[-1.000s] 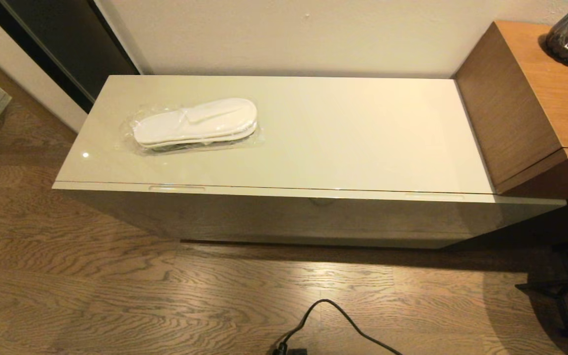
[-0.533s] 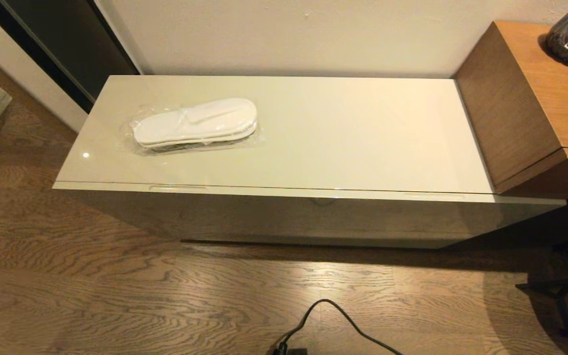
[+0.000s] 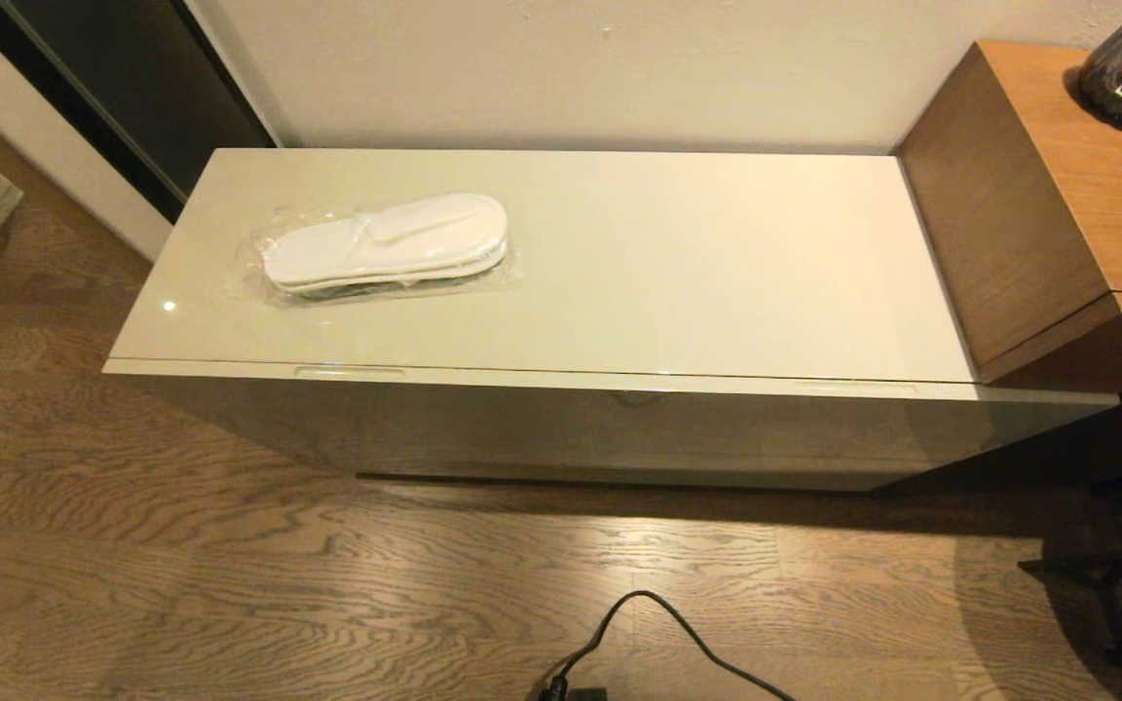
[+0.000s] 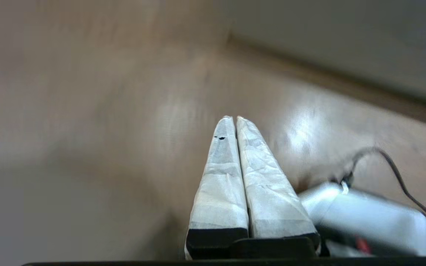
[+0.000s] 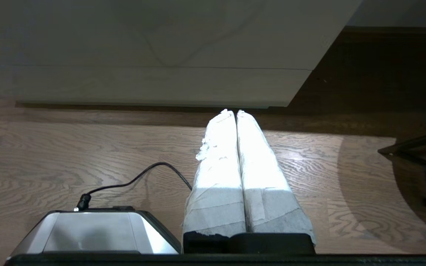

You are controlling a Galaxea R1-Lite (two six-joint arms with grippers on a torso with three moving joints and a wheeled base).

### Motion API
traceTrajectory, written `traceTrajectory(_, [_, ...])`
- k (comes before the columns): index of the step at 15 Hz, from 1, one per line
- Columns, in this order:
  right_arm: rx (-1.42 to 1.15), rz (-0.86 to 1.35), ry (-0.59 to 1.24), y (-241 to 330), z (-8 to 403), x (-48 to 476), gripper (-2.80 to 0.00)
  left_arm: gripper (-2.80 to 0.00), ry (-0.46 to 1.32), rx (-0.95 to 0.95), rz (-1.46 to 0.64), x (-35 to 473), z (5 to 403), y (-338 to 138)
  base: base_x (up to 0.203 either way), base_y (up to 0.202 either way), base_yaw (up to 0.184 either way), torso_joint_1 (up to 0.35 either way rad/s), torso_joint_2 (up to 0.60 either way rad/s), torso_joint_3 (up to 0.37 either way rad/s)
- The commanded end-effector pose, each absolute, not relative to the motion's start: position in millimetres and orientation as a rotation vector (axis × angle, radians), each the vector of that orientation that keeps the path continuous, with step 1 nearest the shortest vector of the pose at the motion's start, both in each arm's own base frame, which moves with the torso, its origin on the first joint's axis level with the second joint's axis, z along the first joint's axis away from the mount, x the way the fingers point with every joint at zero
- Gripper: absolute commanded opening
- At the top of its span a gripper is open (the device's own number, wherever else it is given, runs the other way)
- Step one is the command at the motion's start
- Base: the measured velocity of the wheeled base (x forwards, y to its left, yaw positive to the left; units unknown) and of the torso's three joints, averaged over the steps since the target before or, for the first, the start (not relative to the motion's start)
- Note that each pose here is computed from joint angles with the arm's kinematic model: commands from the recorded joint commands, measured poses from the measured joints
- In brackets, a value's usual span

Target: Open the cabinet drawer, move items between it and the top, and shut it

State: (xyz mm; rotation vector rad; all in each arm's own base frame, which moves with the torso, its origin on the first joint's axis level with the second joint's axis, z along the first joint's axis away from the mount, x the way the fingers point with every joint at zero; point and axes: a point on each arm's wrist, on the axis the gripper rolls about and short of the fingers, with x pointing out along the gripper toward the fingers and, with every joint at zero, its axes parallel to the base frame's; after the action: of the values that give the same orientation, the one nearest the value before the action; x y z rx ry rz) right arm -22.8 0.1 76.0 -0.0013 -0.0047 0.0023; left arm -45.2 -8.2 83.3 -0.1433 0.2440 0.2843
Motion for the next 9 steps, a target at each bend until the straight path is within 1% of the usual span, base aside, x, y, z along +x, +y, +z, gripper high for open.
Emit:
traceTrajectory(1, [-0.002, 0.002, -0.003, 0.1, 75.5, -22.7, -2.80, -2.80, -0.003, -0.078, 0.243, -30.1, 79.2, -5.6, 0.000, 0.000, 0.000, 0.000, 0.00, 0.000])
traceTrajectory(3, [-0.002, 0.002, -0.003, 0.1, 75.6, -22.7, -2.80, -2.80, -0.022, -0.044, 0.220, -27.4, 76.6, -5.5, 0.000, 0.000, 0.000, 0.000, 0.00, 0.000])
traceTrajectory(9, [-0.002, 0.002, -0.005, 0.1, 76.0, -22.8, -2.80, -2.80, -0.029, -0.062, 0.223, -27.0, 76.3, -5.4, 0.000, 0.000, 0.000, 0.000, 0.00, 0.000])
